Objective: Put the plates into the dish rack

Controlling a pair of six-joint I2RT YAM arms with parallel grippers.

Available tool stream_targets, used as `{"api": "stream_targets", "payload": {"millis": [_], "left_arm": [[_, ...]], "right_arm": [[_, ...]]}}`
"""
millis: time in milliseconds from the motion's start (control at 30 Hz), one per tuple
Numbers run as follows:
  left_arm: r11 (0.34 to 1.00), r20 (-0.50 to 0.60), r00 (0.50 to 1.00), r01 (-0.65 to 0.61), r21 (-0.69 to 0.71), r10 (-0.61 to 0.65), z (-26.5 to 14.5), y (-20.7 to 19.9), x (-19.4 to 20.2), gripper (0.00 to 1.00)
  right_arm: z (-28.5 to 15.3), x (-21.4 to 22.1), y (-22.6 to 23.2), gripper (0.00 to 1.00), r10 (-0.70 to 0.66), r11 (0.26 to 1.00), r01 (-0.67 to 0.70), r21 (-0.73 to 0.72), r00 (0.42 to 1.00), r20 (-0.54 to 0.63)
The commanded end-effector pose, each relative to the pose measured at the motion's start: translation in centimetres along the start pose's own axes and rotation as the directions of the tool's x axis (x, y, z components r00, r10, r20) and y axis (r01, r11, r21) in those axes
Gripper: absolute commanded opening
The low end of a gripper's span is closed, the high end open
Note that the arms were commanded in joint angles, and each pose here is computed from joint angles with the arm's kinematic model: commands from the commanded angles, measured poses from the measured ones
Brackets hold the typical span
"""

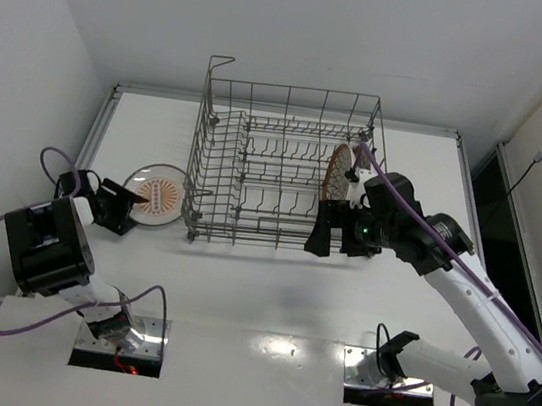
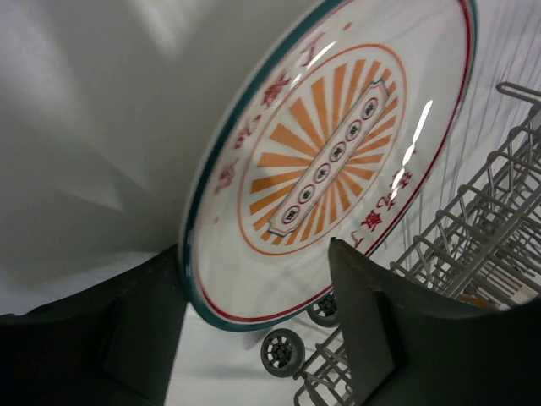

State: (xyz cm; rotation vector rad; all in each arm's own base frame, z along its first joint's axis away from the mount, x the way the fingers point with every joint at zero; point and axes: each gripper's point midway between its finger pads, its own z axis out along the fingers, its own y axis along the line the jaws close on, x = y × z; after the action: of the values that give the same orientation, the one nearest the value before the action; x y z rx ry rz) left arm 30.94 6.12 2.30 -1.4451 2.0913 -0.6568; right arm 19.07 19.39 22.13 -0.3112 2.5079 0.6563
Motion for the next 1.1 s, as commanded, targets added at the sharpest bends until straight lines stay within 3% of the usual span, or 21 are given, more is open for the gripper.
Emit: {"api": "stream_targets", "payload": {"millis": [0, 167, 267, 300, 400, 500, 733, 833, 933, 1067], "left_arm": [[0.997, -0.130, 0.990, 0.037, -0.073, -0.046, 1.9, 2.9, 2.5, 0.60], [0.996, -0.127, 0.992, -0.003, -0.084, -0.008, 1.8, 3.3, 2.4, 0.48], [0.996, -0.134, 0.991, -0.009, -0.089, -0.003, 1.8, 3.5, 2.6, 0.26], [0.996, -0.134, 0.991, -0.009, -0.089, -0.003, 1.8, 3.5, 2.6, 0.14], [0.994, -0.090, 0.996, -0.002, -0.105, -0.008, 1.4, 3.0, 1.1, 0.00], [0.994, -0.049, 0.998, 0.019, -0.109, -0.025, 1.0, 1.8, -0.2, 0.00], [0.956, 0.131, 0.991, 0.051, -0.290, -0.013, -2.5, -0.3, -6.2, 0.00], [0.918, 0.231, 0.972, 0.128, -0.376, -0.041, -4.8, -1.0, -8.7, 0.00], [0.916, 0.316, 0.948, 0.166, -0.366, -0.046, -6.9, -3.7, -10.4, 0.00], [0.971, 0.365, 0.930, 0.115, -0.210, -0.031, -8.6, -10.2, -10.9, 0.00]], "right_arm": [[-0.6, -0.7, 0.4, 0.99, 0.009, 1.000, -0.008, -0.021, 0.999, 0.046], [-0.5, -0.4, -0.1, 0.99, 0.018, 1.000, -0.018, -0.008, 0.999, 0.033], [-0.5, -0.3, 0.1, 0.99, 0.018, 1.000, -0.018, -0.016, 0.999, 0.029], [-0.5, -0.3, 0.1, 0.99, 0.018, 1.000, -0.018, -0.016, 0.999, 0.029], [-0.5, -0.2, 0.2, 0.99, 0.018, 1.000, -0.018, -0.025, 1.000, 0.025], [-0.3, -0.2, 0.1, 0.99, 0.026, 0.999, -0.026, -0.026, 1.000, 0.016], [0.2, -0.3, 0.8, 0.99, 0.025, 0.998, -0.025, -0.063, 1.000, 0.001], [0.2, -0.5, 1.0, 0.99, 0.016, 0.997, -0.016, -0.071, 1.000, -0.002], [-0.1, -1.1, 1.8, 0.99, 0.000, 0.994, 0.001, -0.106, 1.000, 0.009], [-1.5, -3.4, 3.7, 0.98, -0.003, 0.983, 0.017, -0.180, 0.997, 0.077]]}}
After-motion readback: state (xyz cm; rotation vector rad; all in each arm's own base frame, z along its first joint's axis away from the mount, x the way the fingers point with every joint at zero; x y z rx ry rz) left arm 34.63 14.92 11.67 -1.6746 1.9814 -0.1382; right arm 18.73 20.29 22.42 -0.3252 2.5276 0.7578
